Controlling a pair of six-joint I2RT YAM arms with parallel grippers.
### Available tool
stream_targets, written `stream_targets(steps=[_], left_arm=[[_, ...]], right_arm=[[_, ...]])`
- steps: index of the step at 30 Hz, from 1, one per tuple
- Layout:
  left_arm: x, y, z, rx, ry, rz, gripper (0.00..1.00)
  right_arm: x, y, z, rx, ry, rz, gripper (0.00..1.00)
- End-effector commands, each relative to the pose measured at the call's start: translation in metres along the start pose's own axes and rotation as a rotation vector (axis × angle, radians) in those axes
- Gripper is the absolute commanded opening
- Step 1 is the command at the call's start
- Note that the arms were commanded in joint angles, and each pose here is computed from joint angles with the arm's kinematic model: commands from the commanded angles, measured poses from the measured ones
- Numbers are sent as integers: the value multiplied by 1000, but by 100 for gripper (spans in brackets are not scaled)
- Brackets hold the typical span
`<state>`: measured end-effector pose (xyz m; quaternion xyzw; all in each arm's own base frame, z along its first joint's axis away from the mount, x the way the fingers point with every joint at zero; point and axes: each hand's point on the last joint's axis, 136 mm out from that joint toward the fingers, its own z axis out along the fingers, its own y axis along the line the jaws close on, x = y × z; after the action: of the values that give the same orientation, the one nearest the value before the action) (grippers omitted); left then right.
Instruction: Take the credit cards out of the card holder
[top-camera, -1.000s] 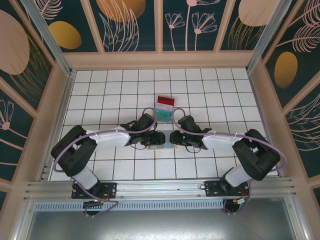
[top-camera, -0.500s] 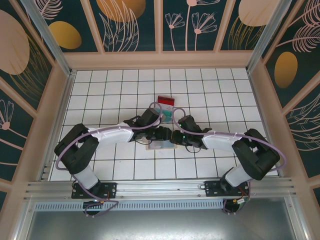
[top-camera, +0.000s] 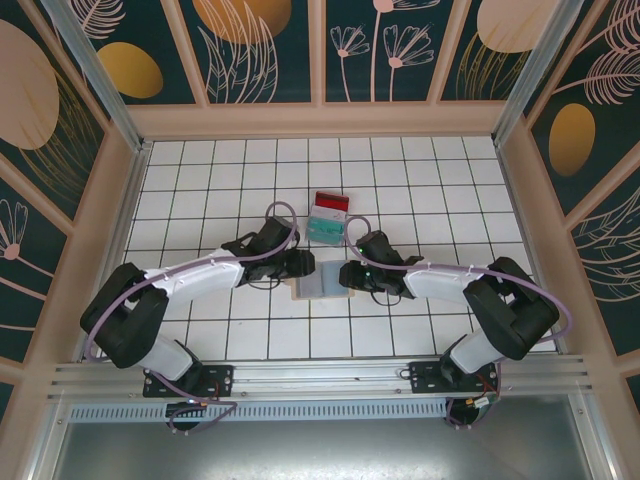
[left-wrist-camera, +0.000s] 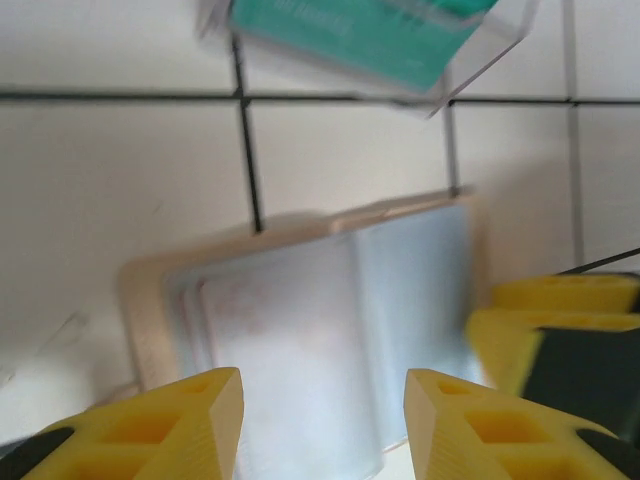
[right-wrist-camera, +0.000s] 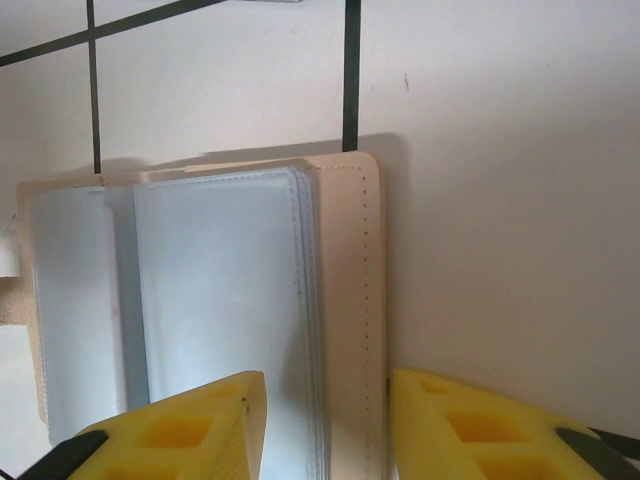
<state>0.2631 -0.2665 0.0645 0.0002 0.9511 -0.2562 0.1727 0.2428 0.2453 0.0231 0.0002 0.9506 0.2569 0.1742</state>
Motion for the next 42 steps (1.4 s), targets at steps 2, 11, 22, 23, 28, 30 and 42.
stream_targets(steps=[2, 11, 22, 23, 28, 30, 42], left_arm=[[11, 8, 9, -20, 41, -6, 48], [19, 6, 20, 4, 82, -5, 47], [28, 17, 29, -28, 121, -13, 47], [29, 18, 30, -32, 123, -14, 47], [32, 21, 32, -38, 135, -18, 47], [32, 18, 33, -25, 136, -14, 47], [32, -9, 33, 101, 148, 10, 54]], right_arm=[[2, 0, 6, -3, 18, 12, 38], [2, 0, 7, 3, 23, 11, 38], [2, 0, 7, 3, 24, 12, 38], [3, 1, 7, 1, 25, 10, 38], [3, 1, 8, -4, 26, 10, 39], [3, 1, 8, -4, 26, 11, 39], [3, 0, 8, -1, 27, 14, 38]])
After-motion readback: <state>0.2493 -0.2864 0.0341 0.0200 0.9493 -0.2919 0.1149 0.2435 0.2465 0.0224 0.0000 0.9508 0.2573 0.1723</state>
